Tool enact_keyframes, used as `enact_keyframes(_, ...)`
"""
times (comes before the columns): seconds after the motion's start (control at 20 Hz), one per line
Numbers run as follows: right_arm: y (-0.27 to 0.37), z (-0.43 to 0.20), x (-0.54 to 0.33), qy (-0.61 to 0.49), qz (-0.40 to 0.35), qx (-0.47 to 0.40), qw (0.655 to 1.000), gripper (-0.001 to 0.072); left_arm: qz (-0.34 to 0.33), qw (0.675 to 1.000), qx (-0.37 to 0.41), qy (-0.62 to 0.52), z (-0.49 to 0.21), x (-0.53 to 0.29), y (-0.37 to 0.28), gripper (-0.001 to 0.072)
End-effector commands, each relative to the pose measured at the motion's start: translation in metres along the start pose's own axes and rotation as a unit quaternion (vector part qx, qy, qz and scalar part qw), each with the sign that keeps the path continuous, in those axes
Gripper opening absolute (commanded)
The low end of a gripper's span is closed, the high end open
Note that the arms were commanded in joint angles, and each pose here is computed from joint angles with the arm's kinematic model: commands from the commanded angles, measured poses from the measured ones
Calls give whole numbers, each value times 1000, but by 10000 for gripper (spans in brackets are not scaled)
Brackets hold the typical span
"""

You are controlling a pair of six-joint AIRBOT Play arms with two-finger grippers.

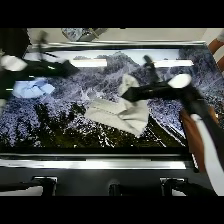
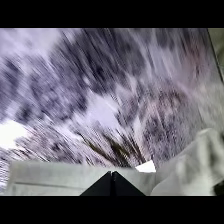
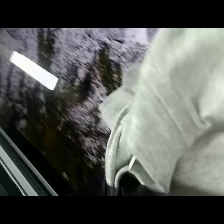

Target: Fold the shirts.

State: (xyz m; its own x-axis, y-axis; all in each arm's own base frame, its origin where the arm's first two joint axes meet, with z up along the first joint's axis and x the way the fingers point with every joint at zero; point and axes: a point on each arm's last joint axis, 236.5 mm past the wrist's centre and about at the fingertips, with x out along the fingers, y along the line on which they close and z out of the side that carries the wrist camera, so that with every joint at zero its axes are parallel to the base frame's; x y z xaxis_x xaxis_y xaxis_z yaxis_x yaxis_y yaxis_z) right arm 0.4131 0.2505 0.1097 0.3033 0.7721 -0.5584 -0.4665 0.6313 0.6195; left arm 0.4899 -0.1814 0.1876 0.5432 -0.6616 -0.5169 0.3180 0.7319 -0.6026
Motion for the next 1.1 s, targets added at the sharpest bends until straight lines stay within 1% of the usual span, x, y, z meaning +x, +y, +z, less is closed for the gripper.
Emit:
enact_keyframes(0.0, 5, 2, 89, -14, 48, 69, 996, 74, 59, 996, 17, -72, 33, -98, 16, 28)
enact_keyframes(0.1, 7, -17, 129, 8, 78, 124, 989, 88, 61, 994, 30, -83, 34, -121, 5, 28)
enact_keyframes(0.15, 10, -27, 147, 17, 90, 147, 985, 225, 62, 994, 38, -84, 33, -125, 1, 29)
enact_keyframes(0.2, 14, -32, 159, 16, 102, 146, 984, 504, 60, 994, 41, -81, 31, -126, -2, 29)
enact_keyframes(0.25, 19, -30, 163, 6, 117, 120, 986, 665, 59, 994, 42, -77, 29, -124, -3, 29)
enact_keyframes(0.3, 20, -29, 162, 1, 120, 100, 988, 665, 61, 995, 40, -75, 27, -122, -1, 29)
enact_keyframes(0.4, 2, -13, 142, -14, 99, 82, 992, 664, 63, 995, 31, -65, 21, -117, 6, 29)
enact_keyframes(0.55, -49, 4, 78, -12, 38, 63, 997, 664, 72, 996, 27, -45, 7, -107, 21, 29)
enact_keyframes(0.65, -99, -18, 20, 47, -44, 51, 997, 666, 95, 994, 29, -33, 0, -105, 35, 29)
enact_keyframes(0.75, -157, -66, -44, 144, -146, 61, 977, 668, 117, 992, 34, -27, -3, -106, 47, 29)
enact_keyframes(0.8, -175, -98, -71, 192, -177, 81, 962, 668, 119, 992, 35, -26, -3, -106, 48, 29)
enact_keyframes(0.85, -182, -121, -82, 208, -186, 105, 954, 668, 119, 992, 36, -26, -3, -106, 48, 30)
enact_keyframes(0.9, -183, -138, -79, 195, -178, 141, 954, 668, 119, 992, 36, -26, -3, -106, 48, 29)
enact_keyframes(1.05, -164, -154, -27, 97, -101, 237, 961, 669, 119, 992, 35, -26, -3, -106, 47, 29)
